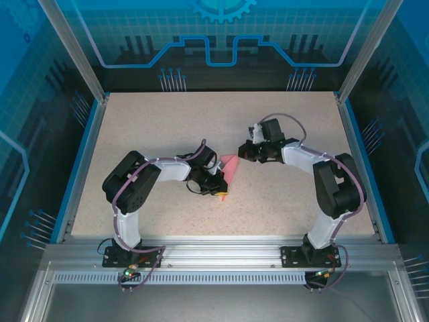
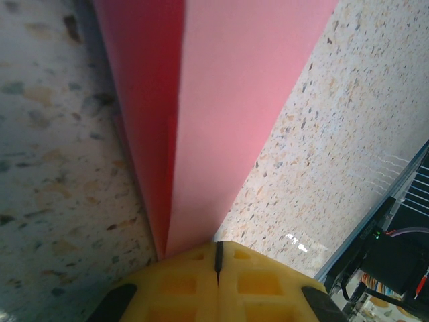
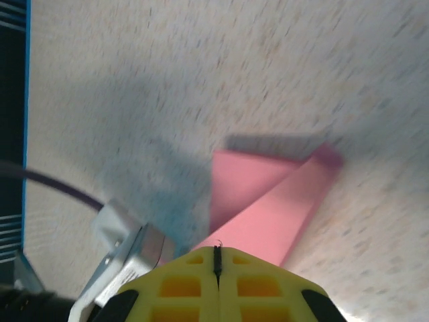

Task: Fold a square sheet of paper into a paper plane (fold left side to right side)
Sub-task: Fold the wing for the fifth time at the center of the table.

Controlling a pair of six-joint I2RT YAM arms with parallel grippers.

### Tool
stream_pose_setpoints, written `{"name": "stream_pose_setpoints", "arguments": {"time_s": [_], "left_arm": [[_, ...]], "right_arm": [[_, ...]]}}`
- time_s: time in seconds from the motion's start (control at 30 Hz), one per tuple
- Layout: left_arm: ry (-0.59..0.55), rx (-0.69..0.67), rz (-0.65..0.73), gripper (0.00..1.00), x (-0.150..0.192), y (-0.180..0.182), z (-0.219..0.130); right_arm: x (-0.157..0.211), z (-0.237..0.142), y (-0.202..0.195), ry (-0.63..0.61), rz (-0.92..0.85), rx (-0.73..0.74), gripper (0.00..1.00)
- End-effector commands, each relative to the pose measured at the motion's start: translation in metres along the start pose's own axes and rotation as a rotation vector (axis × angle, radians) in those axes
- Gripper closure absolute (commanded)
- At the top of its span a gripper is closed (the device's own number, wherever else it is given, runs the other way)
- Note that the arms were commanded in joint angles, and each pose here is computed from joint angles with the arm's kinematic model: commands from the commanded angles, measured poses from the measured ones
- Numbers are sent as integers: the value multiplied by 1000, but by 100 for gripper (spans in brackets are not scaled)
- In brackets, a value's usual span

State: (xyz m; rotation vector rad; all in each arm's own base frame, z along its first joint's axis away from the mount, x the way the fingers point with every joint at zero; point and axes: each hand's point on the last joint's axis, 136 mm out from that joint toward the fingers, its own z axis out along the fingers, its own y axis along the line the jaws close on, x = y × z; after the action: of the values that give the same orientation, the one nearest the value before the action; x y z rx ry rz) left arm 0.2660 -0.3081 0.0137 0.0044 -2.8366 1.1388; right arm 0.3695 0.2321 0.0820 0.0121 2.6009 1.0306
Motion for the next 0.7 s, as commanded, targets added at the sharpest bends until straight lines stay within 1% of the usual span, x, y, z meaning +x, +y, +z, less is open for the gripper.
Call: {"name": "stream_pose_setpoints", "arguments": {"time_s": [0.0,0.1,0.27,0.47,0.67], "left_arm": [[64,-123,-83,100,27,34,7],[63,-122,-79,100,27,33,7],[54,-103,-66,100,25,25,3],[40,-48,-36,97,22,2,-9],[28,-8,-10,93,21,-19,-23]], "right_arm": [[26,14,15,69,29,-62,100],[40,31,14,118,39,-48,100],[50,53,-3,169,89,4,100],[69,61,-30,254,146,133,100],[78,60,-41,284,162,180,100]]}}
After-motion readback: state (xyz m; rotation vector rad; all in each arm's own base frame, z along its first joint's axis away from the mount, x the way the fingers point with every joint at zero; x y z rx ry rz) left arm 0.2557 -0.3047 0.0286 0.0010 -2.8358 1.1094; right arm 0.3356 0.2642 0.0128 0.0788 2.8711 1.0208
